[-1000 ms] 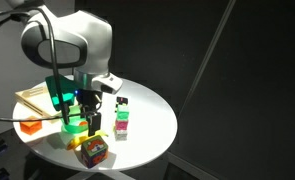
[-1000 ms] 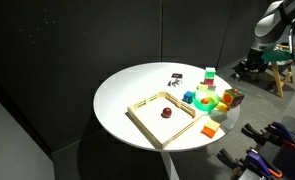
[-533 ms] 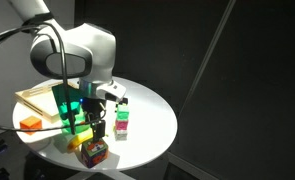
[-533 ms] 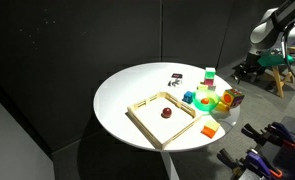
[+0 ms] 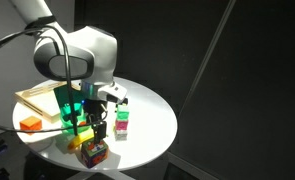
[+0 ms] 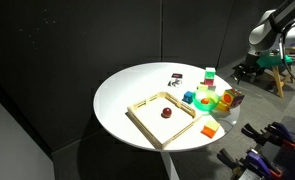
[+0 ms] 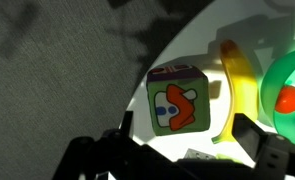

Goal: Put the soft orange block on the tray

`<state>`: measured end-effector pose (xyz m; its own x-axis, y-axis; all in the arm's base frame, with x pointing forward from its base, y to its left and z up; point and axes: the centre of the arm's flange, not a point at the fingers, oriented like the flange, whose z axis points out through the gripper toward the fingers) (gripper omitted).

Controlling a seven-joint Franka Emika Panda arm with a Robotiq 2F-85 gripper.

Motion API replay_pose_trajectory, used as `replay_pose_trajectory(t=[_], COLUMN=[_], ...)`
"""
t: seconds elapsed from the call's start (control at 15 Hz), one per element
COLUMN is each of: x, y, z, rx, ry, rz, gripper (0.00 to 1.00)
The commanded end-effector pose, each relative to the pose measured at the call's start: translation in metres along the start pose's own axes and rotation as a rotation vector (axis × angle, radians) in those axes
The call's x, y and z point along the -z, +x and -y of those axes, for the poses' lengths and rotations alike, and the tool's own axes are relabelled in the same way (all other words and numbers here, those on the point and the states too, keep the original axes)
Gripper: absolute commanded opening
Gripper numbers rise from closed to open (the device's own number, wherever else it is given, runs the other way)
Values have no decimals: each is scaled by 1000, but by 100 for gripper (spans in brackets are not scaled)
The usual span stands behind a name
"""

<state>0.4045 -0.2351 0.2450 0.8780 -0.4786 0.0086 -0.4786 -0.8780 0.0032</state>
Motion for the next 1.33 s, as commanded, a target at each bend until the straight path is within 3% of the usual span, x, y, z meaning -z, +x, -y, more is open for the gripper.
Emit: replay_pose_trajectory(t=[0.0, 0.6, 1.27], x=[-1, -22, -45], y=[2, 14, 25], z=[-1, -2, 3], rx=[-1, 8, 40], ry=[7, 38, 16], rz=[-3, -43, -37], gripper=[100, 100, 100])
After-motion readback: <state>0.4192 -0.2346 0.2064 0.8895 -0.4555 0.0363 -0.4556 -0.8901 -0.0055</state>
